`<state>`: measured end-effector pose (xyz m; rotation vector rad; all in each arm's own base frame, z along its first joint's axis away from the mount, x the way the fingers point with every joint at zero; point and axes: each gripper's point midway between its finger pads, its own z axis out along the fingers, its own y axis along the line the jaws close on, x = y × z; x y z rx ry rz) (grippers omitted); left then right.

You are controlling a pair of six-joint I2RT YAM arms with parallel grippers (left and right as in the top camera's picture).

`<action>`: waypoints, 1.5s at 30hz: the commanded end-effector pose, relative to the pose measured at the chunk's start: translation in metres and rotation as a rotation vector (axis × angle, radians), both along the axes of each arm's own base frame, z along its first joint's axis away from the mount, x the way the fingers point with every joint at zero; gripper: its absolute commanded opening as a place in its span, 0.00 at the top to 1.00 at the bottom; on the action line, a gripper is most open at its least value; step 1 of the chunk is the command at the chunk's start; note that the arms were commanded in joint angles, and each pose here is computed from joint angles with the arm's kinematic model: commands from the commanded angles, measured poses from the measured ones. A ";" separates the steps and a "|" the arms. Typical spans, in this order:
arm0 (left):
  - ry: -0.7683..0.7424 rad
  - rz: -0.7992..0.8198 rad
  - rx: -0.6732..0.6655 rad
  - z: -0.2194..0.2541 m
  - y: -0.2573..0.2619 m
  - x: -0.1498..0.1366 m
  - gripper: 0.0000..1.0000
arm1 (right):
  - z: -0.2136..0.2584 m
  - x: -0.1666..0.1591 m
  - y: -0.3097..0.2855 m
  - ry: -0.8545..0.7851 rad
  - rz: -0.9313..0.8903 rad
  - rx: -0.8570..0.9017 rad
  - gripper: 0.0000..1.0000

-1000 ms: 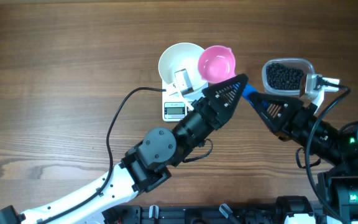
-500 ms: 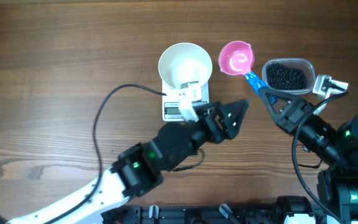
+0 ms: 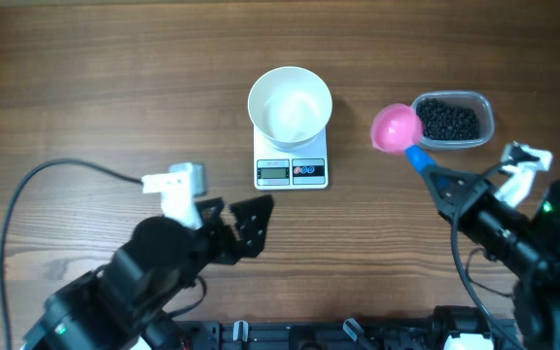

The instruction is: Scoop item into bowl and weigh 150g on scale

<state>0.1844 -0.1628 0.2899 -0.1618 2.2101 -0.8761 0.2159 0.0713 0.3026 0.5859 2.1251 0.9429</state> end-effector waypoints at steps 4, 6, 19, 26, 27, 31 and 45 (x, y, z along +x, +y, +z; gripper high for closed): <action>0.010 -0.009 0.036 -0.003 0.009 -0.007 0.00 | 0.040 -0.023 -0.030 -0.035 -0.046 -0.290 0.95; 0.021 -0.011 0.038 -0.005 0.009 -0.009 0.00 | 0.035 -0.024 -0.029 0.013 -0.005 -0.320 0.95; 0.159 0.060 0.159 -0.043 0.019 0.007 0.00 | 0.010 -0.001 -0.017 0.146 0.106 -0.284 0.96; 0.374 0.143 0.407 -0.086 0.039 0.060 0.00 | 0.012 0.012 -0.042 0.126 -0.016 -0.386 0.96; 0.384 0.148 0.423 -0.087 0.039 0.070 0.00 | 0.013 0.014 -0.048 0.120 -0.041 -0.406 0.96; 0.359 0.144 0.456 -0.089 0.034 0.115 0.00 | 0.025 0.027 -0.056 0.058 -0.092 -0.438 0.96; 0.428 0.001 0.623 -0.127 0.036 0.117 0.00 | 0.031 0.041 -0.059 0.021 -0.110 -0.445 0.96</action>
